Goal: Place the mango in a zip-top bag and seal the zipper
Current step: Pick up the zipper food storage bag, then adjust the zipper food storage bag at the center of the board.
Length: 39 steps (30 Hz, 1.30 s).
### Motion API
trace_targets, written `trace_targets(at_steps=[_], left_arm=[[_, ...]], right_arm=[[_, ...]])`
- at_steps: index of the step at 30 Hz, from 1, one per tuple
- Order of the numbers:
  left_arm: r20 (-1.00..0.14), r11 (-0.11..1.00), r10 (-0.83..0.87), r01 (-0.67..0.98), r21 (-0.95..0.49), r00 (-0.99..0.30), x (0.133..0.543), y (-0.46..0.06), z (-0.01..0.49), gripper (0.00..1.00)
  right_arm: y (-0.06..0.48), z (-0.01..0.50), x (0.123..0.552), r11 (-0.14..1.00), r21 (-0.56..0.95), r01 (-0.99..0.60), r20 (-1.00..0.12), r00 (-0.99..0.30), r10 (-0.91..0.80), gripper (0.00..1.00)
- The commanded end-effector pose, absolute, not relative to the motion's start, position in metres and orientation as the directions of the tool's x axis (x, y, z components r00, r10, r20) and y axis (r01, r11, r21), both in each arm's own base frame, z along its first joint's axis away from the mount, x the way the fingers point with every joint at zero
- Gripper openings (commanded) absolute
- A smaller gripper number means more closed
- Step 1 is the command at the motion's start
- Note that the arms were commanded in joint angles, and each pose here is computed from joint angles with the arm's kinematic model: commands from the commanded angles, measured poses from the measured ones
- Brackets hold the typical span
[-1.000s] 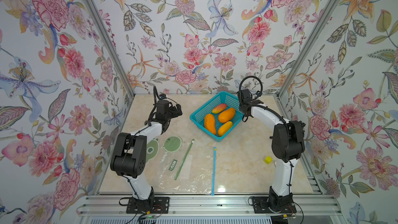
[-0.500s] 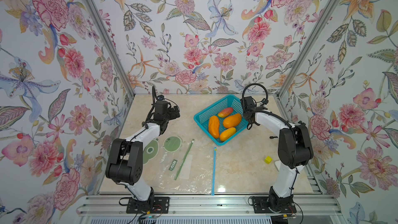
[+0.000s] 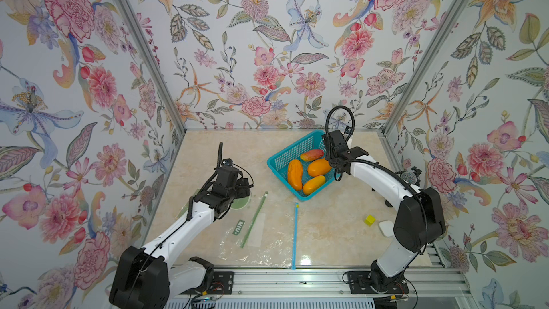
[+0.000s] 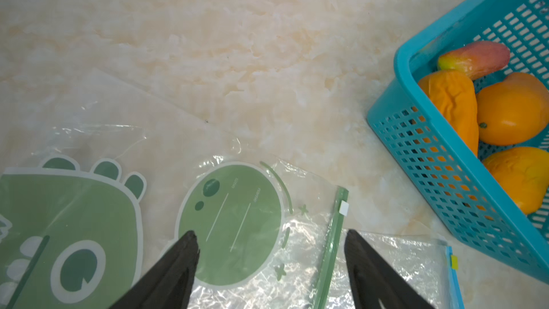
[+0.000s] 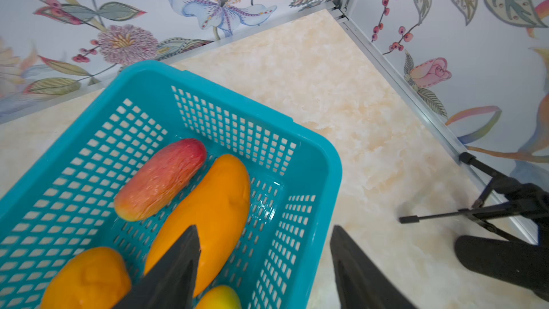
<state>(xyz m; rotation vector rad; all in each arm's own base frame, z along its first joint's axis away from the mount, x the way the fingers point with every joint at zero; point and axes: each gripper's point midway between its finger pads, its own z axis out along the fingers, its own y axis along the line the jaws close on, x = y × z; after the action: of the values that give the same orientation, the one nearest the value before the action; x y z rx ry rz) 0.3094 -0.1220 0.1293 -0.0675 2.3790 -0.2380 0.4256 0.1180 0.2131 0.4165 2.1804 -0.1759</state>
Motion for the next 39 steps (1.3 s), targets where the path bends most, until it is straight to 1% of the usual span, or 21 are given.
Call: trace_targets(at_steps=[1,3,7,11,13,17,20,23,26,28,33,35,39], left_arm=[[-0.634,0.989,-0.103,-0.014,-0.144,-0.766,0.279,-0.125,0.110,0.78],[-0.623,0.990,-0.082,0.007,-0.138,-0.778,0.272,-0.133,0.099,0.77],[-0.608,0.993,0.015,0.082,-0.084,-0.794,0.262,-0.154,0.081,0.69],[-0.589,0.992,0.060,0.111,-0.051,-0.806,0.261,-0.163,0.065,0.69],[-0.583,0.992,0.067,0.118,-0.050,-0.810,0.261,-0.164,0.057,0.70],[-0.547,0.989,0.084,0.136,-0.055,-0.833,0.259,-0.170,0.039,0.70],[-0.522,0.988,0.083,0.139,-0.069,-0.849,0.256,-0.173,0.025,0.70],[-0.509,0.990,0.083,0.131,-0.060,-0.857,0.254,-0.170,0.017,0.66],[-0.493,0.993,0.071,0.109,-0.049,-0.867,0.254,-0.162,0.009,0.59],[-0.480,0.995,0.046,0.085,-0.060,-0.876,0.254,-0.155,0.003,0.52],[-0.494,0.996,0.018,0.057,-0.063,-0.869,0.261,-0.143,0.005,0.28],[-0.504,0.996,0.002,0.048,-0.080,-0.864,0.268,-0.140,0.008,0.20],[-0.529,0.994,-0.011,0.050,-0.101,-0.848,0.285,-0.138,0.015,0.04]], right_arm=[[0.145,0.227,0.383,0.976,0.033,0.217,-0.791,-0.591,0.159,0.68],[0.164,0.219,0.355,0.987,0.056,0.148,-0.774,-0.619,0.137,0.68],[0.198,0.189,0.296,0.996,0.091,0.011,-0.714,-0.696,0.073,0.59],[0.223,0.160,0.240,0.992,0.091,-0.084,-0.675,-0.738,0.000,0.60],[0.232,0.148,0.219,0.988,0.100,-0.116,-0.658,-0.753,-0.022,0.62],[0.243,0.120,0.188,0.982,0.106,-0.159,-0.605,-0.794,-0.063,0.61],[0.249,0.103,0.174,0.976,0.099,-0.195,-0.557,-0.823,-0.108,0.59],[0.255,0.091,0.168,0.966,0.121,-0.228,-0.537,-0.834,-0.130,0.57],[0.262,0.080,0.163,0.951,0.161,-0.265,-0.515,-0.844,-0.148,0.56],[0.266,0.070,0.162,0.942,0.191,-0.275,-0.489,-0.859,-0.152,0.55],[0.280,0.057,0.159,0.919,0.215,-0.330,-0.458,-0.865,-0.203,0.54],[0.286,0.053,0.159,0.910,0.224,-0.350,-0.448,-0.866,-0.222,0.53],[0.291,0.040,0.160,0.904,0.238,-0.355,-0.414,-0.879,-0.237,0.47]])
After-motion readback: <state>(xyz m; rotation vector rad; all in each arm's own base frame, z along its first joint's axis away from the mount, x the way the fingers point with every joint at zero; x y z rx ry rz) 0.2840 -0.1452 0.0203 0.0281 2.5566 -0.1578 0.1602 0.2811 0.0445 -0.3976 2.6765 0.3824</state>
